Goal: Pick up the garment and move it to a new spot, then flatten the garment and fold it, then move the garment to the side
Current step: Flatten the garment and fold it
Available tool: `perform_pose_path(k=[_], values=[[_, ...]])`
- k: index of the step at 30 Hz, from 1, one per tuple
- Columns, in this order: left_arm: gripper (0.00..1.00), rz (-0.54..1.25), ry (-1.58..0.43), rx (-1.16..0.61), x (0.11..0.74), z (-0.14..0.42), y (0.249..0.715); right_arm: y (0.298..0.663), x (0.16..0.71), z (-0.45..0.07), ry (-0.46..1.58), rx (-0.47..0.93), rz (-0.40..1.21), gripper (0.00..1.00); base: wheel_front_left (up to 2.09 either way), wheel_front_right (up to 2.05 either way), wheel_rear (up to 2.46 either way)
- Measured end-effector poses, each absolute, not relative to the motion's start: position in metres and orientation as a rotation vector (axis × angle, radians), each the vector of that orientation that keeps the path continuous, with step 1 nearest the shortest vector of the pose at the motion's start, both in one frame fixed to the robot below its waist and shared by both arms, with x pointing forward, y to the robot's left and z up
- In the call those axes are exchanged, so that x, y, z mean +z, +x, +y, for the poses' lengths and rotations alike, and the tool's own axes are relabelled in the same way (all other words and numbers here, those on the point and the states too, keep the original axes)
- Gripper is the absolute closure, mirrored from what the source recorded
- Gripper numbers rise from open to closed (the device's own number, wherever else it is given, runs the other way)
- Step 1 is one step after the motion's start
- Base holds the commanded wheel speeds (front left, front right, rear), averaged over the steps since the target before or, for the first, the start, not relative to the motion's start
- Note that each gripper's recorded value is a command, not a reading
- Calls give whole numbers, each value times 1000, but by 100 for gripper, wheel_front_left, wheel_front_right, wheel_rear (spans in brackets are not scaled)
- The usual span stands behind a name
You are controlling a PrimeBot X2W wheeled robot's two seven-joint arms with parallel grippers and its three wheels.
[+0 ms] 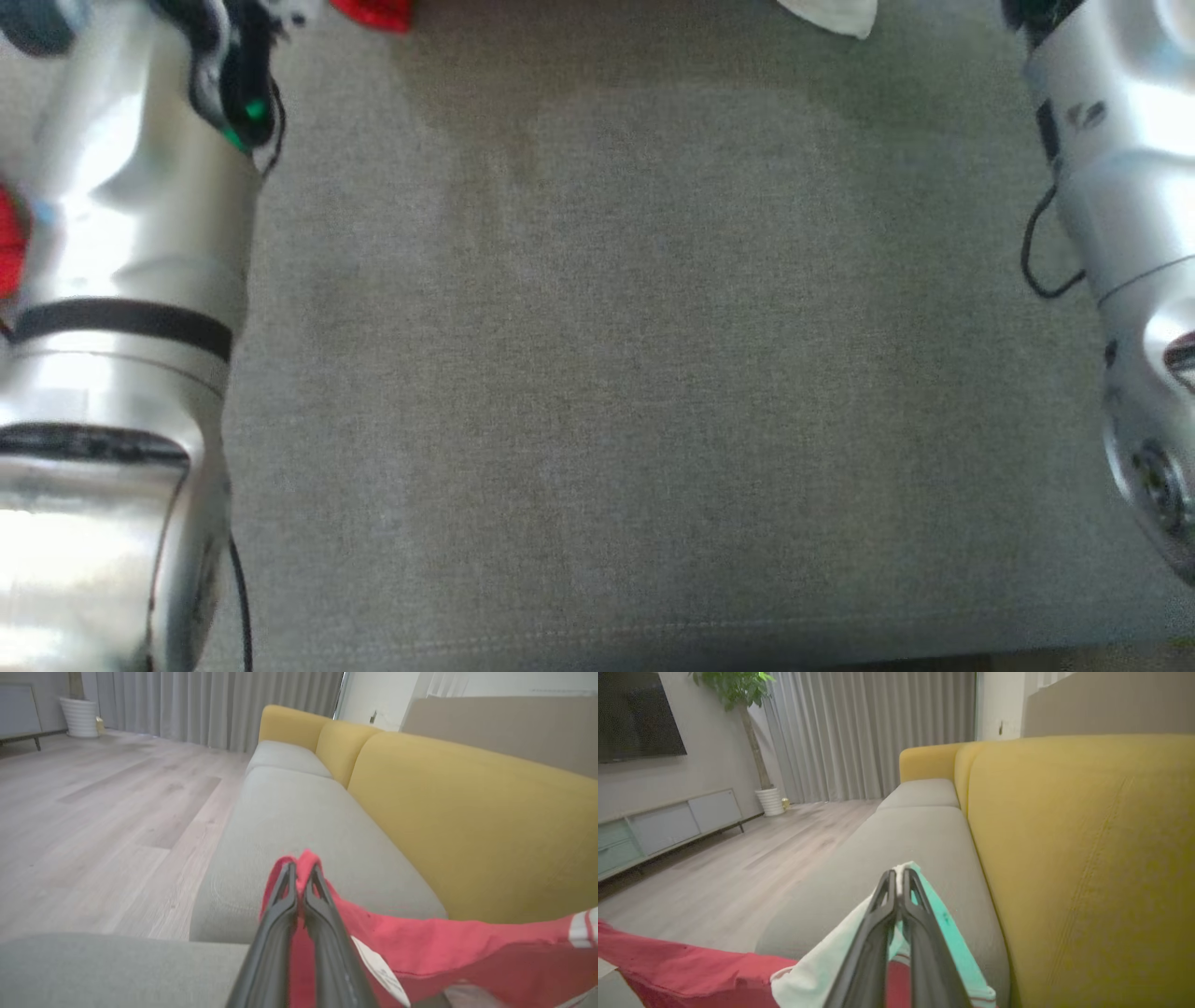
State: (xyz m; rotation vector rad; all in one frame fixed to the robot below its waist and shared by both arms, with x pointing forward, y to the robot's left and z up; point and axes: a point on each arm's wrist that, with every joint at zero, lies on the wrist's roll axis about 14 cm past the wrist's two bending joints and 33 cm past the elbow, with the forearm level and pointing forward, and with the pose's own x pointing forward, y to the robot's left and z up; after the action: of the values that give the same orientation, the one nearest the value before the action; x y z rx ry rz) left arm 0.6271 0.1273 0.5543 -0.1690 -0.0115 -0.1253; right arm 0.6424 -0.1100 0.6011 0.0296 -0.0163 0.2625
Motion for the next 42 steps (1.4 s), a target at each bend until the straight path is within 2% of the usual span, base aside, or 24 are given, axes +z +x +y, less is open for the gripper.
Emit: perform_pose_path(k=[6,13,19,24,34,42], values=[[100,123,-192,-115,490,129,610,627,522,-110,107,247,113,100,0,0,0],[100,158,-209,-124,463,129,588,598,483,-100,189,268,144,100,0,0,0],[100,206,-253,-95,432,141,530,525,435,-118,293,225,209,100,0,0,0],[100,223,-256,-82,419,147,480,458,418,-139,373,156,219,100,0,0,0],[100,191,-266,-36,426,160,408,352,426,-161,402,71,300,100,0,0,0],[100,247,-267,9,428,167,352,289,427,-167,390,53,436,100,0,0,0]])
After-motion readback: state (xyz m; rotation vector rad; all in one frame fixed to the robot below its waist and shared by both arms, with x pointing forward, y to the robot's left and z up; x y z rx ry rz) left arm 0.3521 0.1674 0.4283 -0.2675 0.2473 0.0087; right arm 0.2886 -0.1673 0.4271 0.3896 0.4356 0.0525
